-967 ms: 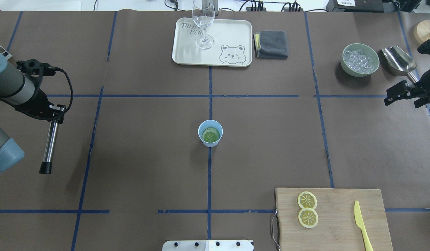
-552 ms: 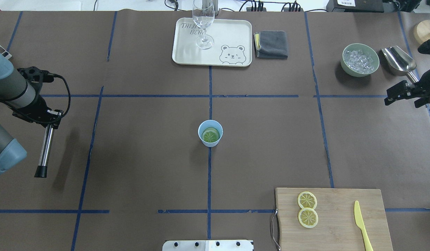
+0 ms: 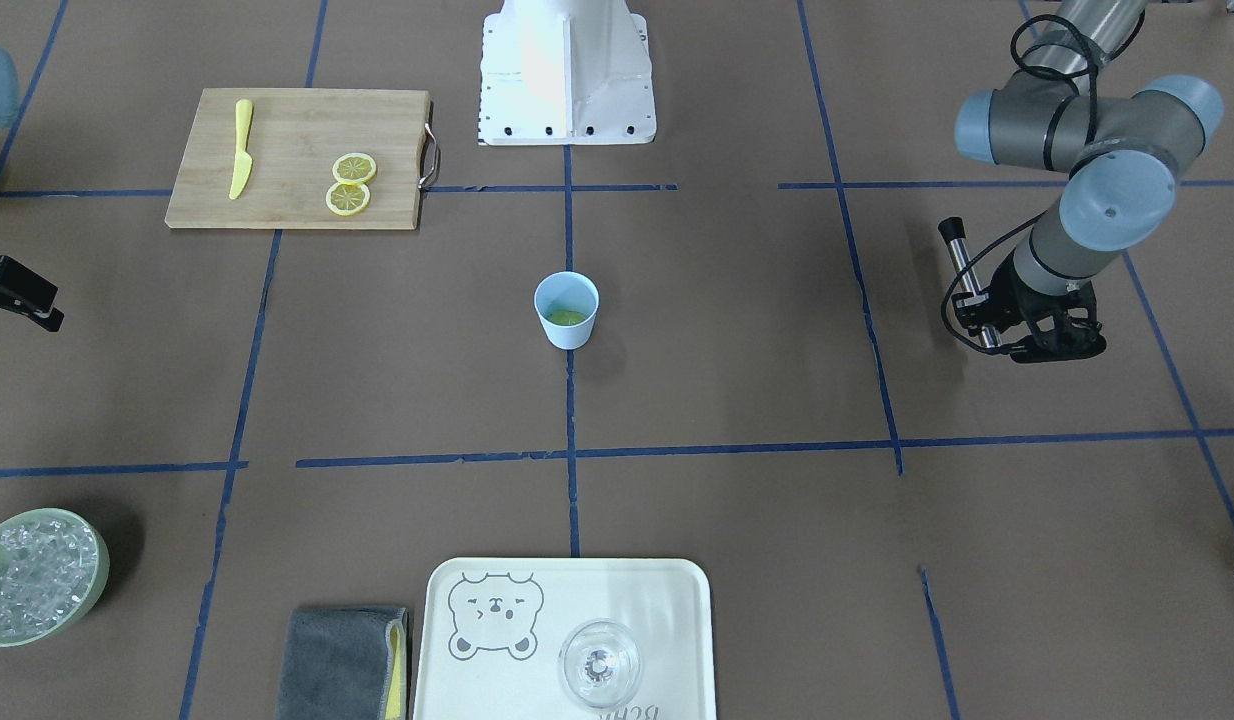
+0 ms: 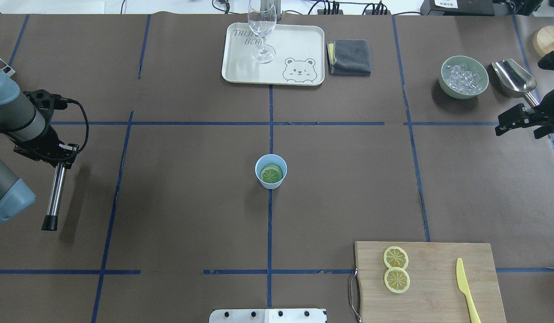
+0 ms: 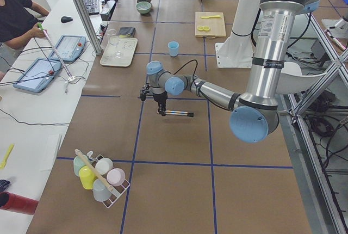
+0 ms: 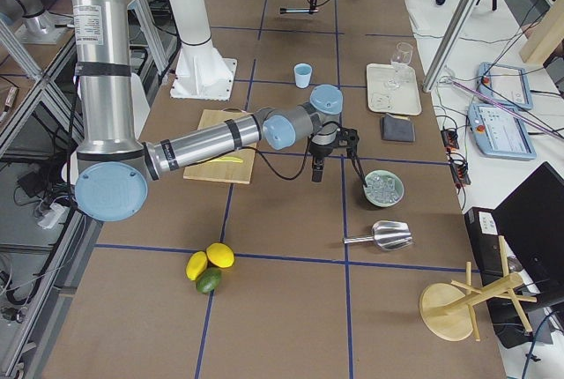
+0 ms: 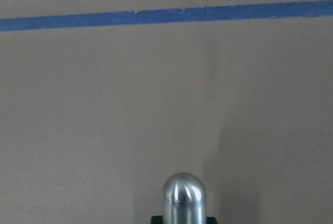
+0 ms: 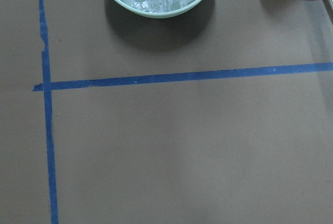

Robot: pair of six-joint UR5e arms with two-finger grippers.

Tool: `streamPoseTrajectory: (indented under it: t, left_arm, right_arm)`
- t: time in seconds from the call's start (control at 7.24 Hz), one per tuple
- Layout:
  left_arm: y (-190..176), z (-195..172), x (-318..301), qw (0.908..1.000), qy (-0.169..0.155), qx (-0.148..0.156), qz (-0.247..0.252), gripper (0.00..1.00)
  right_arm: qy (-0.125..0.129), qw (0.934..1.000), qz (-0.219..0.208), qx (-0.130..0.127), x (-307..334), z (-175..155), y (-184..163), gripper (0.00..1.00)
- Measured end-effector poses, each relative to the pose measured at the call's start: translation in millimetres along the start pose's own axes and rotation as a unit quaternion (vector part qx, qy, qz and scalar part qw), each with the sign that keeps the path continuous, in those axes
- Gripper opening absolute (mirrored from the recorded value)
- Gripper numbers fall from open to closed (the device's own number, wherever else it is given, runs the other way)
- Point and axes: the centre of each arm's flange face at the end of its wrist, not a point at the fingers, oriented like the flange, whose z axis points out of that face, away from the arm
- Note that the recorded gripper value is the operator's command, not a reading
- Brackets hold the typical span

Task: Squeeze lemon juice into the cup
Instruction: 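Lower the muddler upright back onto its spot on the table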

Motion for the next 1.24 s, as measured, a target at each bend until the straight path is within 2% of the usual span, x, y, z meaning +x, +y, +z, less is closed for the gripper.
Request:
streamPoseTrajectory:
  t: [0.69, 0.83, 0.97, 1.24]
  left_arm:
    - [-8, 11, 0, 1.0000, -0.004, -0.005, 0.001, 0.00]
    - [-9, 14, -1, 1.0000, -0.005, -0.006, 0.001, 0.16]
    - [-10, 17, -2, 1.0000, -0.004, -0.005, 0.002, 0.99]
    - [-11, 17, 0, 1.0000, 0.004, 0.000, 0.006, 1.00]
  right_arm:
    - [0.000, 1.0000, 0.001, -0.001, 1, 1, 0, 1.00]
    - [0.000, 1.0000, 0.001, 0.000, 1, 1, 0, 1.00]
    - [0.000, 1.0000, 0.000, 0.000, 0, 0, 0, 1.00]
    - [0.000, 1.0000, 0.000, 0.001, -1, -1, 0, 1.00]
